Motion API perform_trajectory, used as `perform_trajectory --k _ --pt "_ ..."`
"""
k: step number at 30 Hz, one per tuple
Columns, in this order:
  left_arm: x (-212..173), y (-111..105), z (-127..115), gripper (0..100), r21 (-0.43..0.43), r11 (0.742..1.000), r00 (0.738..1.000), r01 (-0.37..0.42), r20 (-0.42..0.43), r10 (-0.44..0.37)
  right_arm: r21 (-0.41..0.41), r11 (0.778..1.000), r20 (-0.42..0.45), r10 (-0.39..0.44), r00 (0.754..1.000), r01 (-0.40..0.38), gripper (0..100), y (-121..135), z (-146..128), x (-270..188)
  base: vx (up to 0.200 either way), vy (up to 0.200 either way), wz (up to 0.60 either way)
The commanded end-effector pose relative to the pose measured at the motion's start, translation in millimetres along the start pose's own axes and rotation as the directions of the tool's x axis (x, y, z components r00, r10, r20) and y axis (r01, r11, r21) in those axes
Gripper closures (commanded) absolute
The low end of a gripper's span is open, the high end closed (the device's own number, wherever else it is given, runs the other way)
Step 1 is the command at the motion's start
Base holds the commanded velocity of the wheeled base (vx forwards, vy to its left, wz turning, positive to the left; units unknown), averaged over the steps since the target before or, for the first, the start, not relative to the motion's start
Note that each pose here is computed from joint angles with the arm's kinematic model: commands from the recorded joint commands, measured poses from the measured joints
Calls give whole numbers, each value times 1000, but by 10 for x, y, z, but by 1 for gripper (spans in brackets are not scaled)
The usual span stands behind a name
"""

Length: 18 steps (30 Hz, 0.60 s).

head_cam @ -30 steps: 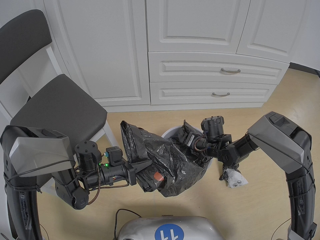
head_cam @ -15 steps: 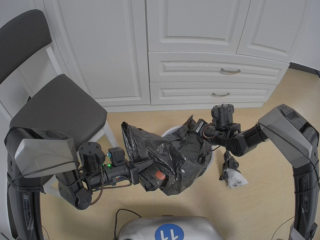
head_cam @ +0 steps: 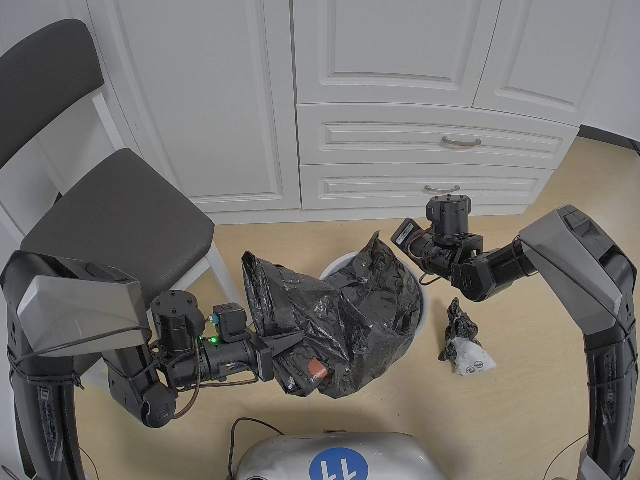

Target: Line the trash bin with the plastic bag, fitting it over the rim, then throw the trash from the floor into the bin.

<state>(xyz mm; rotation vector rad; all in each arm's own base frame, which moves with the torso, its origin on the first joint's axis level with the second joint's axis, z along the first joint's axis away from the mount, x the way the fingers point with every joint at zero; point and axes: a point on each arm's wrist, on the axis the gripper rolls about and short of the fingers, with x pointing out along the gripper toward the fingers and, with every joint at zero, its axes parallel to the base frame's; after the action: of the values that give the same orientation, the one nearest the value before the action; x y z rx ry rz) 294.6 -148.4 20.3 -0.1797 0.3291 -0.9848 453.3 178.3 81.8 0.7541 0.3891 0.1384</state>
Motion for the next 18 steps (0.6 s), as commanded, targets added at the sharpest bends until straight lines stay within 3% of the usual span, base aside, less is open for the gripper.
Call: perform_trajectory --k 1,18 --pt "-29 -32 -7 100 27 1000 1000 4 -8 -4 1 1000 8 -6 1000 6 100 -57 -56 80 0 0 0" --pt "4 -20 15 100 40 999 1000 6 3 -6 -52 998 -119 -33 992 27 100 -82 -579 57 0 0 0"
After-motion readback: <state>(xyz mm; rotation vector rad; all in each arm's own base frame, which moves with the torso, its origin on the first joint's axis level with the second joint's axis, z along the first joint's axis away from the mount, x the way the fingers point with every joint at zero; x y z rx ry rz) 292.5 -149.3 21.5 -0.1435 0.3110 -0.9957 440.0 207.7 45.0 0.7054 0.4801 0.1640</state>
